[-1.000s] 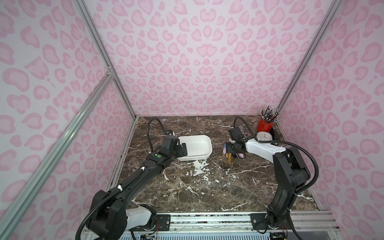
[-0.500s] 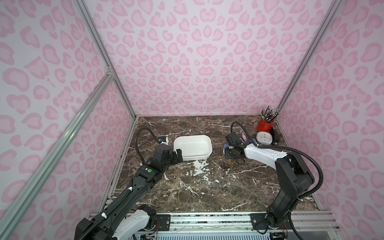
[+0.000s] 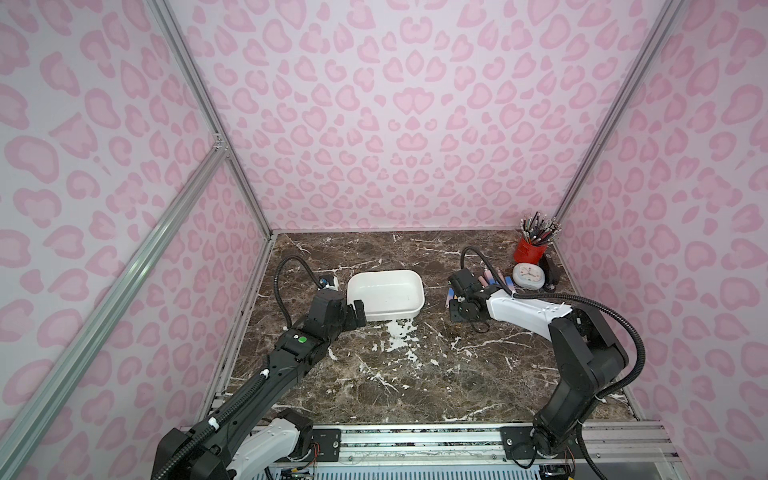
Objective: Put the lipstick into the storage box
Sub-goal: Pick up the lipstick at the center of the board.
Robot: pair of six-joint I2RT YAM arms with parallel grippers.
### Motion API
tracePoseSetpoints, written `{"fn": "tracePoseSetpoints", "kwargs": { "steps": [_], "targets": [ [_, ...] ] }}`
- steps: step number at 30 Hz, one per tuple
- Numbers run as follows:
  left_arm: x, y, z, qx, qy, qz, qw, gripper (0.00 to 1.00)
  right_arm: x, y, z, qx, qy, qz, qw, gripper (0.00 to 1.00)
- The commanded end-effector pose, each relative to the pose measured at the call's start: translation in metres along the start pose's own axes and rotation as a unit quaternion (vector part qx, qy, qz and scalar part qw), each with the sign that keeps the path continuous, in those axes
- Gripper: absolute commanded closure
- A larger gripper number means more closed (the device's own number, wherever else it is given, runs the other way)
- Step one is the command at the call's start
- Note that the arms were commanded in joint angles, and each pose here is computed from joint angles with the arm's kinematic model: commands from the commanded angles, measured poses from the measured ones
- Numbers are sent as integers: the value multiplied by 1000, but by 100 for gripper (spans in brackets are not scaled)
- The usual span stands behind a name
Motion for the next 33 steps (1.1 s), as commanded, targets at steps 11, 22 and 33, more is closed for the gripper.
{"fn": "tracePoseSetpoints", "kwargs": {
  "steps": [11, 22, 33],
  "targets": [
    [4, 0, -2, 9, -10, 6, 1000, 2, -19, 0, 13, -8, 25, 8, 1000, 69],
    [2, 0, -1, 9, -7, 4, 1000, 2, -24, 1, 12, -4, 35, 11, 999, 84],
    [0, -1, -1, 8, -4, 5, 1000, 2, -3, -4, 17, -10, 33, 13, 999, 88]
  ]
}}
Point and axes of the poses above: each gripper's point midway between its finger pads, its own x axis back along the fingers, its own y axis along the line the jaws close on, z = x × y, the point moved 9 cm from there along x, back along the fingers, and after that the axes turned 9 degrees about x, right-handed, at the moved point
